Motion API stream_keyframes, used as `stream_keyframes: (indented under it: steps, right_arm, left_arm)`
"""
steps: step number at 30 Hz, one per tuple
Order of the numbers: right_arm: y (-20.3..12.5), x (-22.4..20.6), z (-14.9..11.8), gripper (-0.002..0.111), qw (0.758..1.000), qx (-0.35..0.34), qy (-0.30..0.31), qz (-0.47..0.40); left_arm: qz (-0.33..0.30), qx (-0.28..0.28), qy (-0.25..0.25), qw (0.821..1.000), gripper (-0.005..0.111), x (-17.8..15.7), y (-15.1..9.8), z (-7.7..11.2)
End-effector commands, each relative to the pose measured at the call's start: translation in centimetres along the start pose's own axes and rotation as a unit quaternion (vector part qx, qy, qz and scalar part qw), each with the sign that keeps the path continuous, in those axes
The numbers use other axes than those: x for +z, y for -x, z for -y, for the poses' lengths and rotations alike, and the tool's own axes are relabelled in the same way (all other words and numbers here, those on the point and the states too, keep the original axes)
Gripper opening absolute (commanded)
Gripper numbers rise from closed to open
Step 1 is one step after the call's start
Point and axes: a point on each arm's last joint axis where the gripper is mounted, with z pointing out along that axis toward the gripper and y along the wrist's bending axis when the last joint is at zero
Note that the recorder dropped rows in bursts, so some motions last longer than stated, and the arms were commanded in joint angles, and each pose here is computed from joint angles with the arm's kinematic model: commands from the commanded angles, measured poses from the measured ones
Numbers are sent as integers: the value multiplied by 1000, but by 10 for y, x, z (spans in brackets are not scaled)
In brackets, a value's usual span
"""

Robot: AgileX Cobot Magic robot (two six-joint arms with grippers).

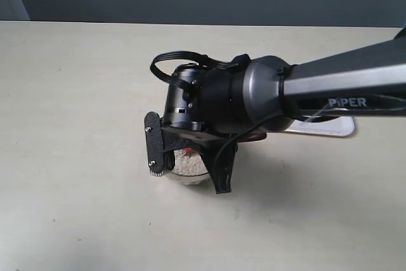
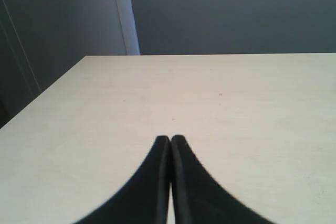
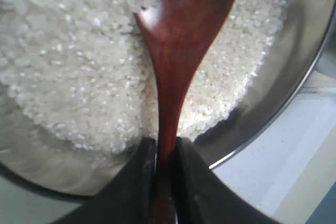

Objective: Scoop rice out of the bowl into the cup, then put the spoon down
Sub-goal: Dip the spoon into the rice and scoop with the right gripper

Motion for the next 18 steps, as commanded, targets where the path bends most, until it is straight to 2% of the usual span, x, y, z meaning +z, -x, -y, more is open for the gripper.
stream_keyframes:
  steps: [1, 12, 18]
  right_arm:
    - [-2, -2, 3, -1, 1000, 13, 1, 5]
    - [-6, -3, 5, -1, 1000, 8, -1, -13]
    - [-12, -21, 12, -1, 1000, 22, -19, 7]
  left_arm:
    - [11, -1, 0, 1000, 0, -1, 3, 0]
    - [11, -1, 0, 1000, 0, -1, 3, 0]
    - [11, -1, 0, 1000, 0, -1, 3, 0]
